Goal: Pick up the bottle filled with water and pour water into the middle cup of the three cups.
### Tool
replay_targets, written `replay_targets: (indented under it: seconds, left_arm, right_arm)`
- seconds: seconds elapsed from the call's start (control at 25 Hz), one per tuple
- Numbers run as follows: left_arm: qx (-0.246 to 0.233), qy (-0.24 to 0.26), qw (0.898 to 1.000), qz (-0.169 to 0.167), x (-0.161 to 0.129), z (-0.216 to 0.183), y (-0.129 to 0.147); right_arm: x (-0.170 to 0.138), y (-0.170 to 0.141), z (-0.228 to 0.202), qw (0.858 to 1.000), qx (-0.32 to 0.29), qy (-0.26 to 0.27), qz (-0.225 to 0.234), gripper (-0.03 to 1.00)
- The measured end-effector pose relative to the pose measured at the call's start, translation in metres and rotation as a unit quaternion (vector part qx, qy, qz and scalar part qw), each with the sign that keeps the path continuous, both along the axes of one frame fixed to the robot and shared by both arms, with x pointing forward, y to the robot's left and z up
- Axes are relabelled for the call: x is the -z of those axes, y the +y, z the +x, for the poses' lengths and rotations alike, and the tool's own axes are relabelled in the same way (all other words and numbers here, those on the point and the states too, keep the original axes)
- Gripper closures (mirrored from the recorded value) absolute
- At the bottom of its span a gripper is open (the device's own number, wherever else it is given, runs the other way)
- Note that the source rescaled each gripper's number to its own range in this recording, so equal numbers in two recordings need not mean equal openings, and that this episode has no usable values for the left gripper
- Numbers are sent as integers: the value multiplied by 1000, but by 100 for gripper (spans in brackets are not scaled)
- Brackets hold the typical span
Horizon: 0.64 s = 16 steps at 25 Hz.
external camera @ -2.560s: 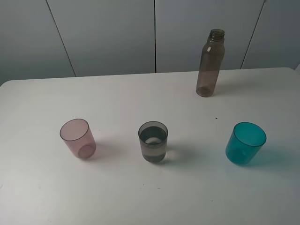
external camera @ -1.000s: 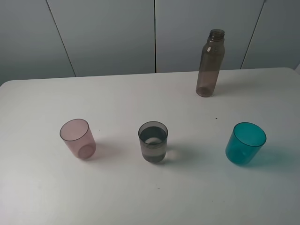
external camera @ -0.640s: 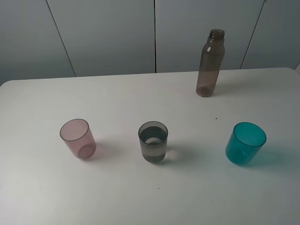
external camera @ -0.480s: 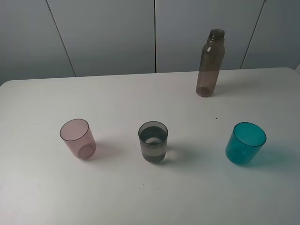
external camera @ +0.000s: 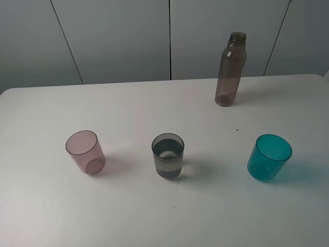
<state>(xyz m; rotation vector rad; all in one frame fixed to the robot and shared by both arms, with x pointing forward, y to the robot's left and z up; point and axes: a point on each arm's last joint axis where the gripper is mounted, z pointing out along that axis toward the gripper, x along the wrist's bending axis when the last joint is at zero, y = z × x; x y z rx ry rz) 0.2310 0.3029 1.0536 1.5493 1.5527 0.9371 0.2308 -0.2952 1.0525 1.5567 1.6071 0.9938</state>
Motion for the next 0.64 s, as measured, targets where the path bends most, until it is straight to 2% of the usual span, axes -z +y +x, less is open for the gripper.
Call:
replay_targets:
  seconds: [0.64]
  left_arm:
    - [1, 0, 1000, 3, 0, 0, 0]
  right_arm:
    - [0, 0, 0, 1000, 0, 0, 0, -3]
